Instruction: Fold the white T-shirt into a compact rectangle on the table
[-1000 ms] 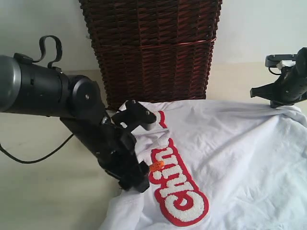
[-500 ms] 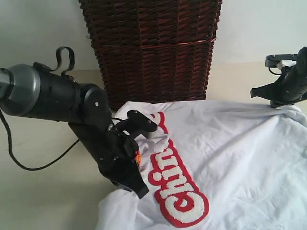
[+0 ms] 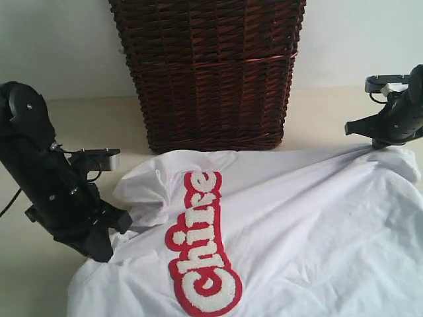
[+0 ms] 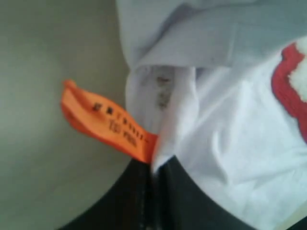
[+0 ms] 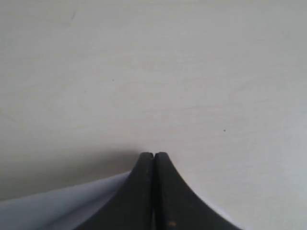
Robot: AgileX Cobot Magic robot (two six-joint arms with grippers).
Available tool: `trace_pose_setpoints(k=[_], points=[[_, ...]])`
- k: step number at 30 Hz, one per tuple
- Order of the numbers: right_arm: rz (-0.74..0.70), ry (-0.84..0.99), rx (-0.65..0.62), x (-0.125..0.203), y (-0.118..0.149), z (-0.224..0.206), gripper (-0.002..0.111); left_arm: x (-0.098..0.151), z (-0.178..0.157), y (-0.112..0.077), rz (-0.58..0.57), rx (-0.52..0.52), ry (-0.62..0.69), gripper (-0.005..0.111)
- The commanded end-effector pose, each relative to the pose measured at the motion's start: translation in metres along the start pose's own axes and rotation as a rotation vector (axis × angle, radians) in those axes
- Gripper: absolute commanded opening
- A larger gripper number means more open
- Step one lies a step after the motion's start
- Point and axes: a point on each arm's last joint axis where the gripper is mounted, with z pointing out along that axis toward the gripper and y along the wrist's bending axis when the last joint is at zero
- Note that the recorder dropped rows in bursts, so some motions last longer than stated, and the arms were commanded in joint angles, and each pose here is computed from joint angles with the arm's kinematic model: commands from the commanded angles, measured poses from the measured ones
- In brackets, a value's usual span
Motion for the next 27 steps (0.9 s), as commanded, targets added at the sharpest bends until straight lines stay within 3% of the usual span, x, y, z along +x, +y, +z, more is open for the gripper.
trace_pose_setpoints(k=[1, 2, 4, 5, 8, 11, 16, 20, 23, 27], points=[[-0.025, 0.259, 0.028, 0.04, -0.008, 0.025, 0.0, 0.009, 0.0, 0.015, 0.0, -0.128, 0.068, 0.037], [-0.025, 0.259, 0.028, 0.04, -0.008, 0.025, 0.0, 0.012, -0.002, 0.026, -0.038, -0.231, 0.094, 0.047], [-0.025, 0.257, 0.028, 0.04, -0.008, 0.025, 0.0, 0.014, -0.007, 0.045, -0.134, -0.385, 0.102, 0.05], [-0.025, 0.252, 0.027, 0.039, -0.008, 0.025, 0.0, 0.013, -0.01, 0.05, -0.159, -0.402, 0.078, 0.05], [-0.025, 0.244, 0.027, 0.038, -0.008, 0.024, 0.0, 0.0, -0.03, 0.045, -0.146, -0.356, -0.077, 0.05], [-0.019, 0.193, 0.022, 0.031, -0.008, 0.018, 0.003, -0.009, -0.042, 0.029, -0.072, -0.224, -0.233, 0.05], [-0.017, 0.103, 0.011, 0.012, -0.004, -0.011, 0.033, -0.024, -0.04, 0.003, 0.014, 0.079, -0.367, 0.057], [-0.018, 0.046, -0.012, -0.002, 0.009, -0.042, 0.048, -0.039, -0.024, 0.012, -0.04, 0.071, -0.439, 0.068], [-0.047, 0.004, -0.029, -0.011, 0.025, -0.071, 0.05, -0.051, -0.015, 0.02, -0.061, 0.036, -0.471, 0.068], [-0.097, -0.066, -0.057, -0.02, 0.049, -0.112, 0.05, -0.07, -0.003, 0.021, -0.081, 0.088, -0.455, 0.068]])
